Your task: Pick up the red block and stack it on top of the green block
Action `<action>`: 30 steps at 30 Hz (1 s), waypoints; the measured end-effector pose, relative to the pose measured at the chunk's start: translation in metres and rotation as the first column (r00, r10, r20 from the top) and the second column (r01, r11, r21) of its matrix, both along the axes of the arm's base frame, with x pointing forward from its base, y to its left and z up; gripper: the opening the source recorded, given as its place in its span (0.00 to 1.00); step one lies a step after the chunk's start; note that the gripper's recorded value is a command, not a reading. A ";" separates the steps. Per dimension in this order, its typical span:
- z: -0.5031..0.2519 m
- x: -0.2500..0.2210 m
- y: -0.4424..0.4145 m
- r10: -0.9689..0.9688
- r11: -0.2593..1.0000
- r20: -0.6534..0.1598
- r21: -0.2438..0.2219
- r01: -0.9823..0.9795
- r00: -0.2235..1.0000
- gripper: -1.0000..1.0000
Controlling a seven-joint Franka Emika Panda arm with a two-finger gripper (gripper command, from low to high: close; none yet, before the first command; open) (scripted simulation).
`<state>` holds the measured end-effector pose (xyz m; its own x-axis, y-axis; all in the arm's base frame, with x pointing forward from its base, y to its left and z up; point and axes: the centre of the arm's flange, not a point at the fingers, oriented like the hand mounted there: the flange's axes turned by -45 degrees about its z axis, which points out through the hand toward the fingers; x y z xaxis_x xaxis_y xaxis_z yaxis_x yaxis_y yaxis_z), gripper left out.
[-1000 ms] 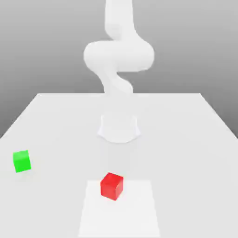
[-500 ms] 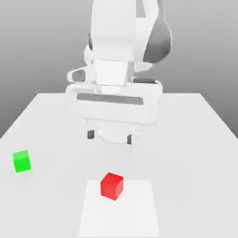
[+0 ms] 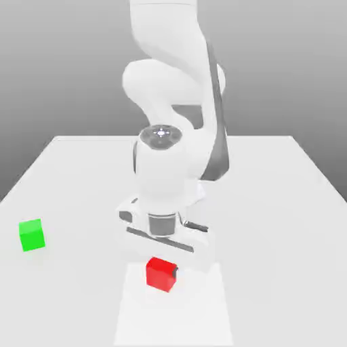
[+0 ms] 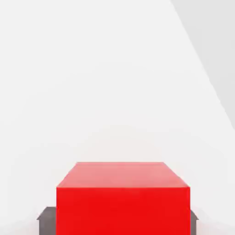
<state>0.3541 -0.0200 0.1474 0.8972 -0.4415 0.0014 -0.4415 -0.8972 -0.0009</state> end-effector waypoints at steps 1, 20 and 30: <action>-0.004 0.000 0.000 0.000 1.000 0.000 0.000 0.000 1.000 0.00; 0.085 -0.053 -0.217 -0.226 0.974 0.000 0.001 0.226 0.974 0.00; 0.058 -0.139 -0.319 -0.323 0.946 -0.001 0.002 0.323 0.946 0.00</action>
<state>0.2155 -0.3391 0.2051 0.7066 -0.7076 0.0001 -0.7076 -0.7066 -0.0020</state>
